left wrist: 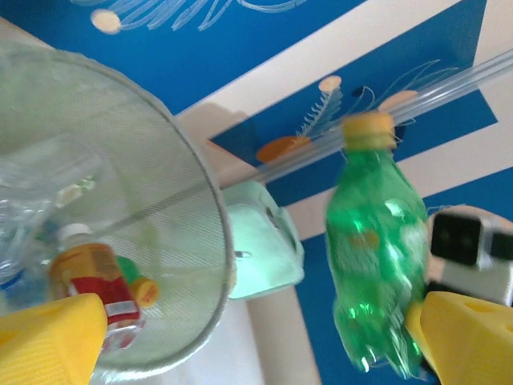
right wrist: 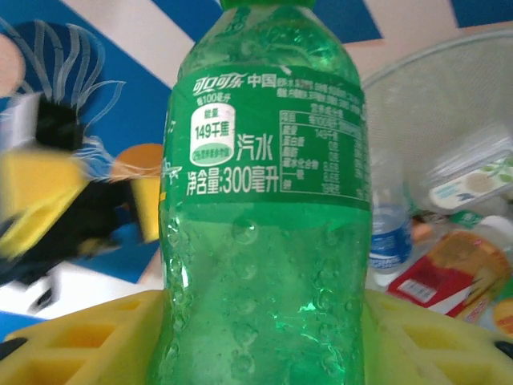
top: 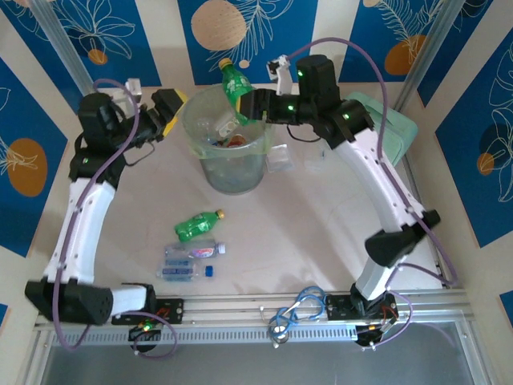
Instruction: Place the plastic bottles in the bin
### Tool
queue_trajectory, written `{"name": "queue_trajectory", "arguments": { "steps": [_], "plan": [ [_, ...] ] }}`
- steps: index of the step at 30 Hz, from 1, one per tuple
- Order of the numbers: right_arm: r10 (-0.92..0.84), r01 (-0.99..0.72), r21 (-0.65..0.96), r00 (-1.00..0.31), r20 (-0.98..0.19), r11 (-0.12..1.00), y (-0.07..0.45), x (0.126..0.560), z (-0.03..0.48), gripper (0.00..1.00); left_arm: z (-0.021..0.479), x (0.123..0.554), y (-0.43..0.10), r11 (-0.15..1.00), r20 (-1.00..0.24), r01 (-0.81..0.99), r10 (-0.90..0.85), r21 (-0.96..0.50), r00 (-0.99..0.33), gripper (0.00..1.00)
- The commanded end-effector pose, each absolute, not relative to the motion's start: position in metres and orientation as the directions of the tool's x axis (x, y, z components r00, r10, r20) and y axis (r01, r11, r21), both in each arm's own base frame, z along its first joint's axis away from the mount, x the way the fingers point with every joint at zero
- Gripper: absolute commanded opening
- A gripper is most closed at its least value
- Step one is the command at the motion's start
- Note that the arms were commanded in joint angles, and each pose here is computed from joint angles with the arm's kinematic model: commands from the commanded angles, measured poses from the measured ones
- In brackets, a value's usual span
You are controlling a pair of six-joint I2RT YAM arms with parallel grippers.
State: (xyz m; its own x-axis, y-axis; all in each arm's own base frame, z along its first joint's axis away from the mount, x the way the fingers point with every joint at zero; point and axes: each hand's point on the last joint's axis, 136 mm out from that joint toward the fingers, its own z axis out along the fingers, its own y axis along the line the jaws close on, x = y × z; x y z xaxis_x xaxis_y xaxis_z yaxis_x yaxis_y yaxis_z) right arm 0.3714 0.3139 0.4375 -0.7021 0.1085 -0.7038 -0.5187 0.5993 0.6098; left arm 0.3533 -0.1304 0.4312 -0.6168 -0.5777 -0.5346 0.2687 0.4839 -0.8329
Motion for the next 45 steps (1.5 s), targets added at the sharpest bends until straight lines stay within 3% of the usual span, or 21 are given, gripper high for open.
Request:
{"name": "queue_trajectory", "arguments": {
  "steps": [1,7,13,19,25,30,35,40,45],
  "plan": [
    [0.066,-0.440,0.529,-0.721,-0.689,0.726,0.301,0.402,0.407,0.57,0.376,0.331,-0.107,0.634,-0.561,0.120,-0.562,-0.764,-0.608,1.00],
    [0.030,-0.369,0.459,-0.752,-0.658,0.808,0.293,0.432,0.374,0.59,0.318,0.299,-0.084,0.690,-0.506,-0.073,-0.594,-0.720,-0.625,0.93],
    [0.031,-0.316,0.420,-0.768,-0.640,0.851,0.282,0.438,0.354,0.84,0.278,0.274,-0.070,0.680,-0.438,-0.214,-0.648,-0.702,-0.623,0.94],
    [0.013,-0.359,0.409,-0.738,-0.675,0.839,0.284,0.419,0.375,0.89,0.241,0.244,-0.050,0.689,-0.384,-0.378,-0.685,-0.619,-0.619,0.93],
    [-0.068,-0.474,0.351,-0.666,-0.743,0.808,0.298,0.368,0.408,0.88,0.213,0.210,-0.036,0.672,-0.340,-0.496,-0.722,-0.550,-0.602,0.88],
    [-0.173,-0.593,0.317,-0.623,-0.763,0.740,0.317,0.300,0.403,0.87,0.181,0.178,-0.027,0.630,-0.266,-0.607,-0.767,-0.484,-0.584,0.86],
    [-0.259,-0.687,0.387,-0.639,-0.724,0.615,0.333,0.225,0.354,0.88,0.143,0.156,-0.033,0.573,-0.152,-0.683,-0.804,-0.453,-0.574,0.79],
    [-0.303,-0.621,0.438,-0.740,-0.600,0.650,0.319,0.194,0.285,0.87,0.114,0.137,-0.033,0.523,-0.081,-0.747,-0.837,-0.409,-0.542,0.80],
    [-0.406,-0.643,0.433,-0.750,-0.522,0.631,0.320,0.168,0.241,0.93,0.100,0.128,-0.033,0.520,-0.046,-0.776,-0.840,-0.357,-0.541,0.84]
  ]
}}
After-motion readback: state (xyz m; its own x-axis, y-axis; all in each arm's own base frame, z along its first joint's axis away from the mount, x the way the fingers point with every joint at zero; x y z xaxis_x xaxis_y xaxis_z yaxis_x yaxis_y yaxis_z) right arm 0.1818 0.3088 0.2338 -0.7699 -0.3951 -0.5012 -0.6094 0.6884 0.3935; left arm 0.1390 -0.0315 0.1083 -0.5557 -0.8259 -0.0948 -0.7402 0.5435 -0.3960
